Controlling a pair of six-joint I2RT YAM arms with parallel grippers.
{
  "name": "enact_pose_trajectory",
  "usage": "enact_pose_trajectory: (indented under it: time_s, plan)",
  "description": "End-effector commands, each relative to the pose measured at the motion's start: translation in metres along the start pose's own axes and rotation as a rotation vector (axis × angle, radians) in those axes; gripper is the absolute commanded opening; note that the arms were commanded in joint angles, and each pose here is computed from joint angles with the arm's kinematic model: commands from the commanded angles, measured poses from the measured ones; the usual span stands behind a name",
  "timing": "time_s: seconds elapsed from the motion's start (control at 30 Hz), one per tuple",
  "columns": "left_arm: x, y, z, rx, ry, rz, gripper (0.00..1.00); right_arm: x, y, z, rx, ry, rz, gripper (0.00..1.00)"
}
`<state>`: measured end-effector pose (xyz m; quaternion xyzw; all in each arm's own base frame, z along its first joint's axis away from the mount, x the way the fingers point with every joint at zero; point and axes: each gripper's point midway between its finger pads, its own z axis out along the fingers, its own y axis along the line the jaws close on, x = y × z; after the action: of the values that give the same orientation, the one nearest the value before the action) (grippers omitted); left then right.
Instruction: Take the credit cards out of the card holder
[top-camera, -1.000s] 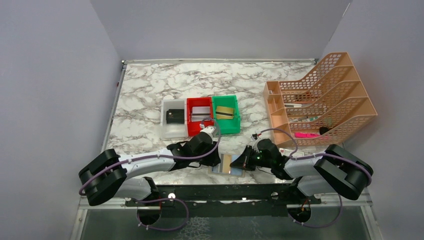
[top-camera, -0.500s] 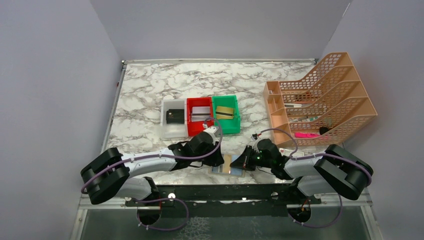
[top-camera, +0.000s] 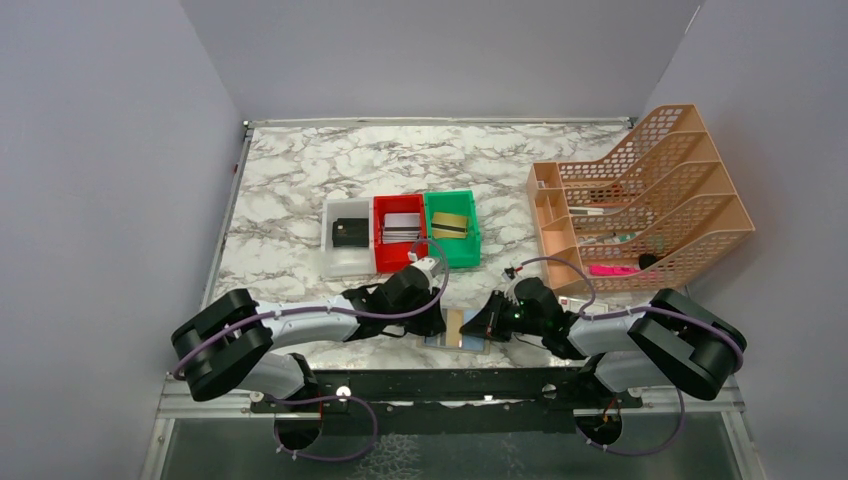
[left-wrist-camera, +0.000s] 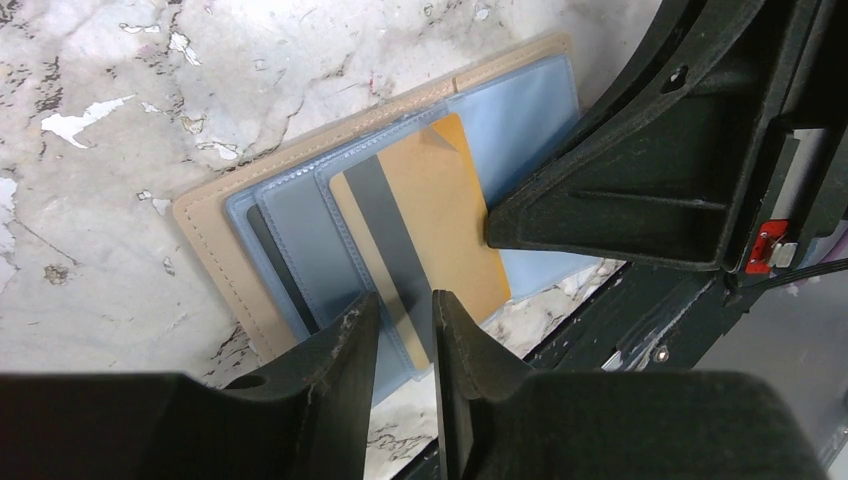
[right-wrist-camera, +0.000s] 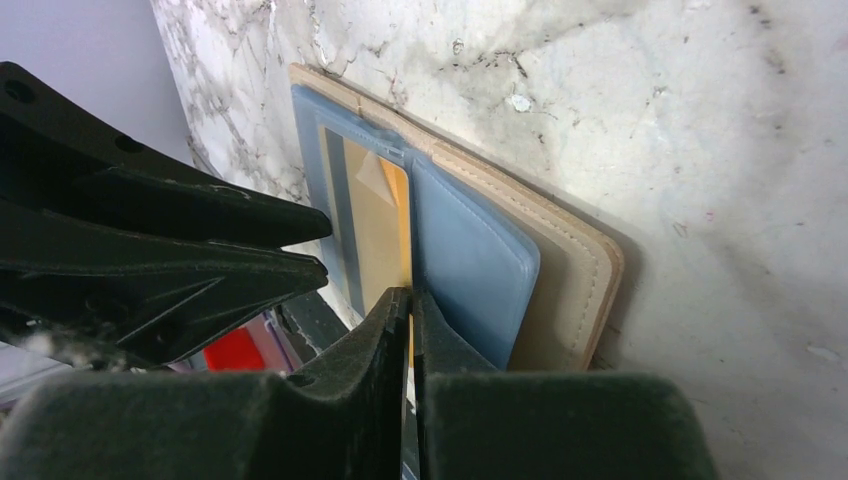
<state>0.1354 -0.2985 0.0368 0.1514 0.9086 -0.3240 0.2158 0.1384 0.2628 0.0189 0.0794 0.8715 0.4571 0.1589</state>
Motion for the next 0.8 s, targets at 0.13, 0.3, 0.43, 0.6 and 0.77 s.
enact_pose_trajectory:
  time_s: [0.13,0.3,0.43,0.6,0.77]
  plan:
    - [0.025,0.021,0.005,-0.075,0.071,-0.002,0.26,-0.002,-0.004,-0.001,0.013,-0.019,0.001,0.21]
    - [0.027,0.022,0.007,-0.081,0.078,0.002,0.22,0.000,0.001,-0.001,-0.023,-0.016,0.008,0.19]
    - [0.028,0.023,0.007,-0.086,0.077,0.006,0.18,0.000,0.007,-0.003,-0.055,-0.018,0.004,0.10]
    - [0.029,0.030,0.006,-0.121,0.077,0.008,0.16,-0.001,0.009,-0.006,-0.054,-0.022,-0.015,0.12]
    - [0.032,0.037,0.007,-0.157,0.084,0.010,0.15,0.000,0.010,-0.012,-0.055,-0.024,-0.032,0.21]
